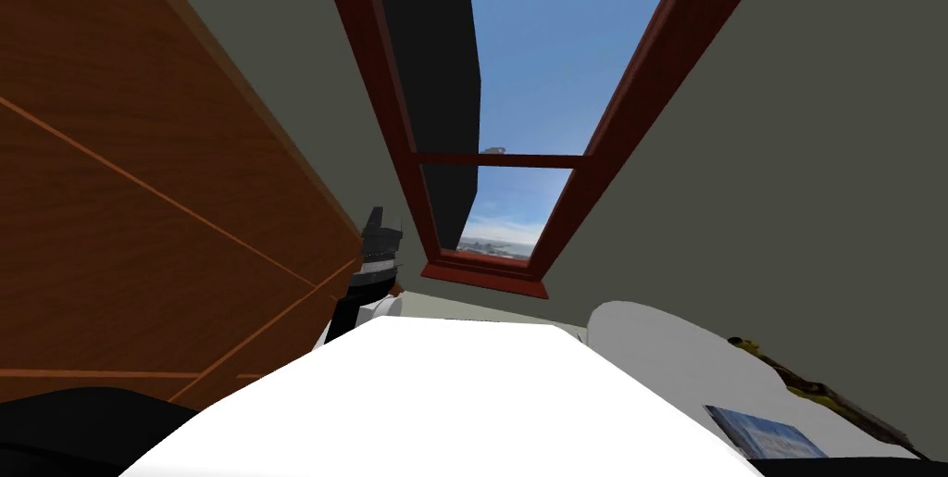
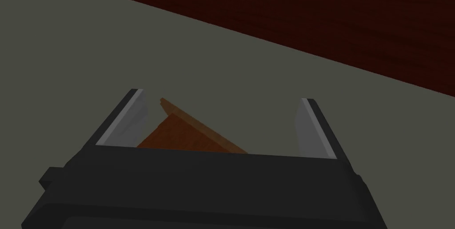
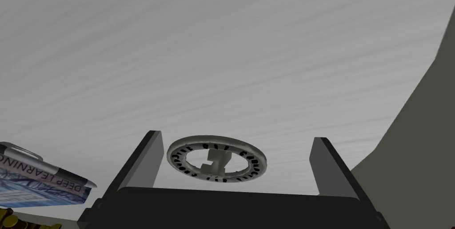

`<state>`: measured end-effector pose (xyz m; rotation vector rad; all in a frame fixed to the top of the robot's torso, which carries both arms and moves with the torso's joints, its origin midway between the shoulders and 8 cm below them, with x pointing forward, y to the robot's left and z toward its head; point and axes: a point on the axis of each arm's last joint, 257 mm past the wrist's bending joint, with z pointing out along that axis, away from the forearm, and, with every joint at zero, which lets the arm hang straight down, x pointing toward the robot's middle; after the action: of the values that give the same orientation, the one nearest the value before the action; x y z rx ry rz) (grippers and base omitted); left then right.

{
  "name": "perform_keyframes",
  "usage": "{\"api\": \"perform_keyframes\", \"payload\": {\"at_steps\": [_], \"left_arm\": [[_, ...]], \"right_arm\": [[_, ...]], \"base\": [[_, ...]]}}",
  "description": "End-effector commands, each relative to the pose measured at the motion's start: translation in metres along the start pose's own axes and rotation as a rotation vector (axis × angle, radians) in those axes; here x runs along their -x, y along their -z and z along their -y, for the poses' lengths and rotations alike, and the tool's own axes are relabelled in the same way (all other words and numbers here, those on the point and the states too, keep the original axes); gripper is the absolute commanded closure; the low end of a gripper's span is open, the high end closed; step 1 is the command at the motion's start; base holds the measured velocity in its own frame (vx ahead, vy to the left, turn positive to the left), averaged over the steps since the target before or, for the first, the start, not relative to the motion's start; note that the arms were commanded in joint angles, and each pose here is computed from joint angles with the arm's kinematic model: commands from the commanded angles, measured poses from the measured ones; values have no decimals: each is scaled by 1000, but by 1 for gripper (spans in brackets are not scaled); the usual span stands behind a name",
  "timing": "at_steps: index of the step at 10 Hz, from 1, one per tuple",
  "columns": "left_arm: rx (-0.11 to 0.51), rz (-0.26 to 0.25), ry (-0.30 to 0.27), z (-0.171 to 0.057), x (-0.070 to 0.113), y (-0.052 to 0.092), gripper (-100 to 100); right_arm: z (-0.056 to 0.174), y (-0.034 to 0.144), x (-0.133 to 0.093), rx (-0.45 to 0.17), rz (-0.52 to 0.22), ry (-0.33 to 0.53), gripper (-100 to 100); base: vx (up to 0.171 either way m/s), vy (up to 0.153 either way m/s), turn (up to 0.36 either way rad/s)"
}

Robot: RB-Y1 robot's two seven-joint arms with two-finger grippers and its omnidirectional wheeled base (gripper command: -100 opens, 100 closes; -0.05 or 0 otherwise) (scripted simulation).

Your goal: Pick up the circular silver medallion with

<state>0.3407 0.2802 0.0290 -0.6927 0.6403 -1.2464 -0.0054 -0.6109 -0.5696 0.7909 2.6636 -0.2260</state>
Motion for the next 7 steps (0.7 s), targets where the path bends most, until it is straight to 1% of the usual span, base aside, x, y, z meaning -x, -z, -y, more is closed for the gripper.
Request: {"api": "perform_keyframes", "payload": {"at_steps": [1, 2, 3, 5, 6, 7], "left_arm": [[0, 0, 0, 0, 0, 0, 0], [0, 0, 0, 0, 0, 0, 0], [0, 0, 0, 0, 0, 0, 0], [0, 0, 0, 0, 0, 0, 0], [0, 0, 0, 0, 0, 0, 0], [0, 0, 0, 0, 0, 0, 0]], "right_arm": [[14, 5, -16, -23, -35, 16, -100], [14, 5, -16, -23, -35, 16, -100], [14, 5, -16, -23, -35, 16, -100], [32, 13, -34, -53, -80, 37, -100], [38, 17, -41, -63, -97, 46, -100], [43, 19, -46, -70, -110, 52, -100]], "base": [[44, -29, 223], [35, -24, 110], [16, -9, -24], [40, -17, 253], [62, -38, 281], [64, -37, 174]]}}
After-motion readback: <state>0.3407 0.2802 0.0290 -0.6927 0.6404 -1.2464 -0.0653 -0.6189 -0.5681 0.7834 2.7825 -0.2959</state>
